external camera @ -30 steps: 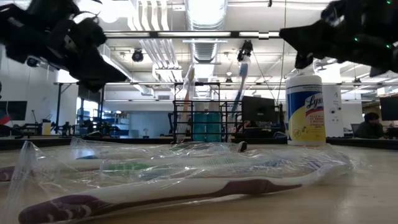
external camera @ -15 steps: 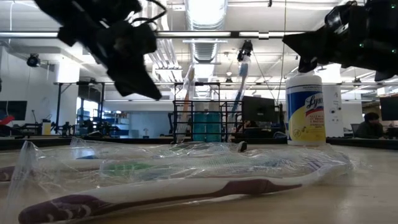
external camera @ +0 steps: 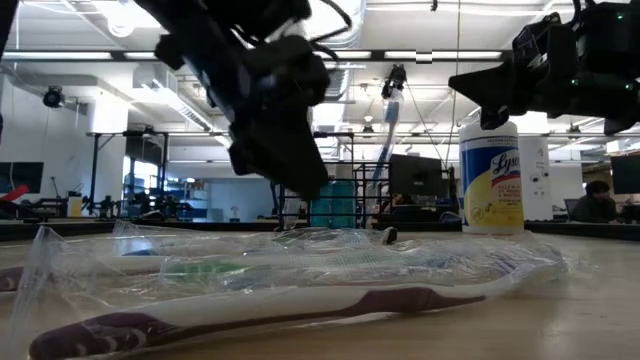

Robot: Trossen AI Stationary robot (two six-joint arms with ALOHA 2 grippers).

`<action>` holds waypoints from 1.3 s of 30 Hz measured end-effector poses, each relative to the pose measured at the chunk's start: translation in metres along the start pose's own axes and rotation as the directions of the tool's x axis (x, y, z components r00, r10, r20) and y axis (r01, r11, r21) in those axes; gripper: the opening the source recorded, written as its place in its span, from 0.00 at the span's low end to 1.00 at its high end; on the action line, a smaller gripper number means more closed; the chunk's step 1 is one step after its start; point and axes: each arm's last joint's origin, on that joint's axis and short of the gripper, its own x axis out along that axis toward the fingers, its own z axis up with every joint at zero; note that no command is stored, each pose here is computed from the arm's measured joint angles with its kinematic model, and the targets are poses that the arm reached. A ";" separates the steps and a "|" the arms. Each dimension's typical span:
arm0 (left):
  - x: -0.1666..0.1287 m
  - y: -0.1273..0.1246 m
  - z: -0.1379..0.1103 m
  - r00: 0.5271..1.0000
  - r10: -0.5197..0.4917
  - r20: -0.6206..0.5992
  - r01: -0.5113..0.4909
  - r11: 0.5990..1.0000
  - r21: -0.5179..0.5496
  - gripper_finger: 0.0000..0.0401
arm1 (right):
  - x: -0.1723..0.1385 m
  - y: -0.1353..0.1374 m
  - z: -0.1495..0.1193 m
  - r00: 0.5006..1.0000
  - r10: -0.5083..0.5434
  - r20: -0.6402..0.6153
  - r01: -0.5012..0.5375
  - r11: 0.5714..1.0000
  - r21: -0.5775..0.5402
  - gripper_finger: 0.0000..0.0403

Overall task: Pick & Place toothbrushing station
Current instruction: Put the top green toothbrush in the wire organizer

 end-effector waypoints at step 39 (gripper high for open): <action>0.021 -0.007 0.012 0.969 0.242 -0.051 -0.240 0.970 0.045 0.43 | 0.000 0.000 -0.001 1.000 0.010 -0.007 -0.010 1.000 0.004 0.02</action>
